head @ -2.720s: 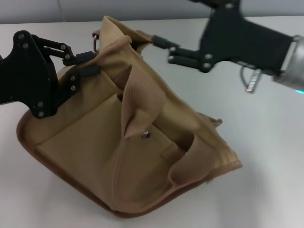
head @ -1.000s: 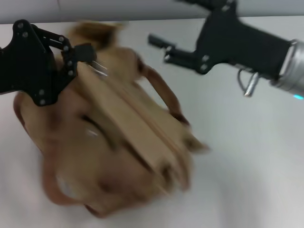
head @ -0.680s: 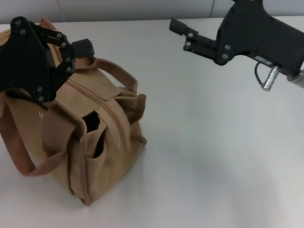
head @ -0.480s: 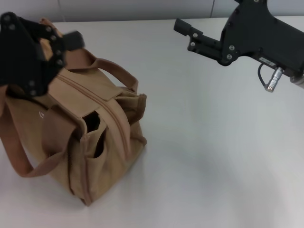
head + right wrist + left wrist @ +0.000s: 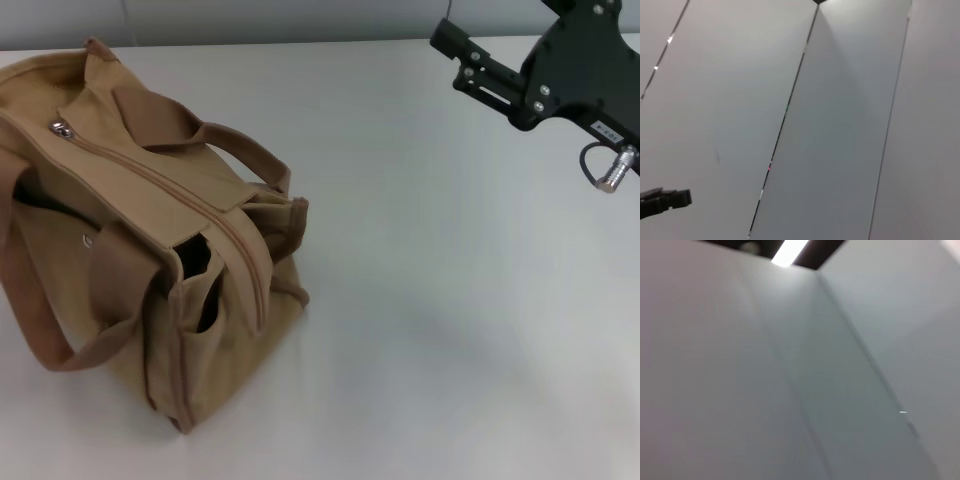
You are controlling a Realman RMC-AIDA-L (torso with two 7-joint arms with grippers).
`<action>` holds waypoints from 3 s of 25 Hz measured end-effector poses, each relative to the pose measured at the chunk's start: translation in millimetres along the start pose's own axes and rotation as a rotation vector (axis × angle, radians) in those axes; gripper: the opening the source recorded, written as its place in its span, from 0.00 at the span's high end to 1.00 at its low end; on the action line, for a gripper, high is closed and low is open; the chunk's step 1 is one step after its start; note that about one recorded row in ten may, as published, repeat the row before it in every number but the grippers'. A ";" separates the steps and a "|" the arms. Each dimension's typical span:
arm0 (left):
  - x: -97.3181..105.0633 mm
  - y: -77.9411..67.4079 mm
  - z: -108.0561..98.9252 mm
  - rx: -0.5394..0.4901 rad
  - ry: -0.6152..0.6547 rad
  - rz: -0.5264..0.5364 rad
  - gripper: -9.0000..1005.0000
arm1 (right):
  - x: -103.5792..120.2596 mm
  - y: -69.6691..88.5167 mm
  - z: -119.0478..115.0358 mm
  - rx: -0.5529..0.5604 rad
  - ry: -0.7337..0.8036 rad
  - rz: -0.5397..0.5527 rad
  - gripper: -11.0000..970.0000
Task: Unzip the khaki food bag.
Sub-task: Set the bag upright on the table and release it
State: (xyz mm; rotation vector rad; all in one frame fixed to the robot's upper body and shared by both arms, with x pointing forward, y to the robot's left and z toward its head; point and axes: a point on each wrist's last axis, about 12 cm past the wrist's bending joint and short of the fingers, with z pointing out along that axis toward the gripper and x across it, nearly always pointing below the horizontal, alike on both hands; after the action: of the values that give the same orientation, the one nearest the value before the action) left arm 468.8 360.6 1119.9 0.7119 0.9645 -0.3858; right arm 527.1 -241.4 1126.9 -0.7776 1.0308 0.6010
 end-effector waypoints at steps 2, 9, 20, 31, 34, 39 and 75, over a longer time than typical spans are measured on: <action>2.8 0.2 -16.8 -0.099 0.039 -0.086 0.93 | 2.9 0.1 -1.3 0.004 0.005 0.013 0.20; 8.2 2.9 -52.2 -0.185 0.217 -0.214 0.81 | 7.1 1.4 -2.2 0.002 0.017 0.032 0.20; 13.0 18.4 -81.8 -0.216 0.428 -0.264 0.40 | 9.7 3.9 -4.1 -0.001 0.022 0.047 0.20; 31.4 17.0 -53.8 -0.012 0.527 -0.307 0.25 | 12.2 4.1 0.7 -0.018 0.025 0.058 0.20; 45.6 13.9 -27.1 0.038 0.539 -0.309 0.26 | 12.4 3.4 2.9 -0.024 0.024 0.058 0.20; 49.1 12.1 -9.8 0.081 0.519 -0.297 0.30 | 12.5 3.2 4.0 -0.026 0.023 0.058 0.20; 7.0 4.4 55.6 0.271 0.076 0.020 0.90 | 1.7 -9.4 -22.6 0.033 -0.019 0.205 0.20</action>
State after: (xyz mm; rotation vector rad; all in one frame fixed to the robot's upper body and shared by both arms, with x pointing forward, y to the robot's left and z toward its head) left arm 509.0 324.8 1136.4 0.9870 0.9860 -0.4801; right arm 523.2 -264.9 1121.2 -0.6401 1.1085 0.7629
